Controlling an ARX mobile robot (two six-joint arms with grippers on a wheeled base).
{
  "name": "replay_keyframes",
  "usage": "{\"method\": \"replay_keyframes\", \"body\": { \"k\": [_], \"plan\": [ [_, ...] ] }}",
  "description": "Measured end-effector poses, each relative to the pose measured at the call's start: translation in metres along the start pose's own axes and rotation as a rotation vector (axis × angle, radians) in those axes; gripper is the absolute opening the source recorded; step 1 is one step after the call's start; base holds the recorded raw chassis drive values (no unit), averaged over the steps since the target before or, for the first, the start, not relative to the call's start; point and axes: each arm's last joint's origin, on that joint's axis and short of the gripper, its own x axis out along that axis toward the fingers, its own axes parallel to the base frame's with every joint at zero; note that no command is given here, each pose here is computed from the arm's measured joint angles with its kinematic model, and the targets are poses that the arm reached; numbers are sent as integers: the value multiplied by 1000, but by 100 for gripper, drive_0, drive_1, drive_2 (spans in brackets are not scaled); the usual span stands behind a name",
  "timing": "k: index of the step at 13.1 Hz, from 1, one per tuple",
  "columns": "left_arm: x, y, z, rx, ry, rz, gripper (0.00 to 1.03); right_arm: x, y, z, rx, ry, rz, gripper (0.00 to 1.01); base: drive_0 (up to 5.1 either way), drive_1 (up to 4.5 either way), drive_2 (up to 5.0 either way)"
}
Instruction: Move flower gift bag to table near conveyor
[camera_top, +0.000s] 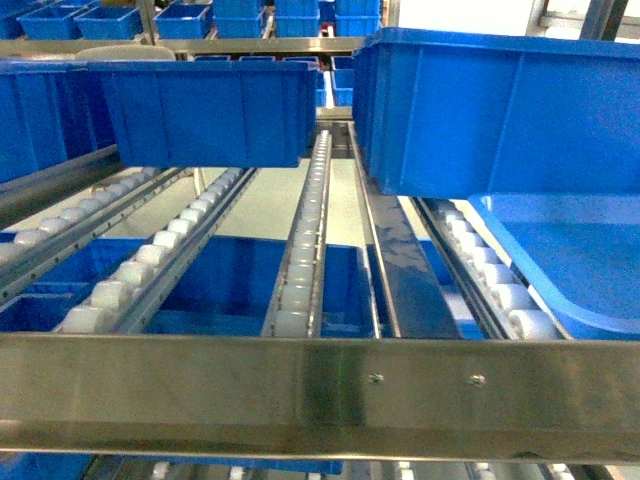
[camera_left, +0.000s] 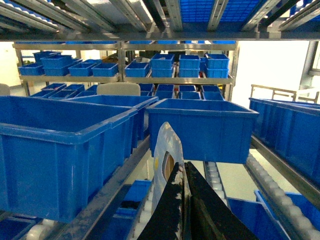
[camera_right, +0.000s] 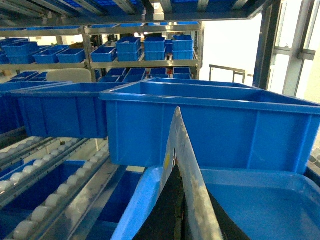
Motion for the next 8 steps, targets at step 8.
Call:
{"method": "replay_keyframes", "body": {
  "k": [8],
  "plan": [
    [0,0,-1,2,7,-1,2,1,0,-1,0,10,-1,2,-418,283,173]
  ]
}}
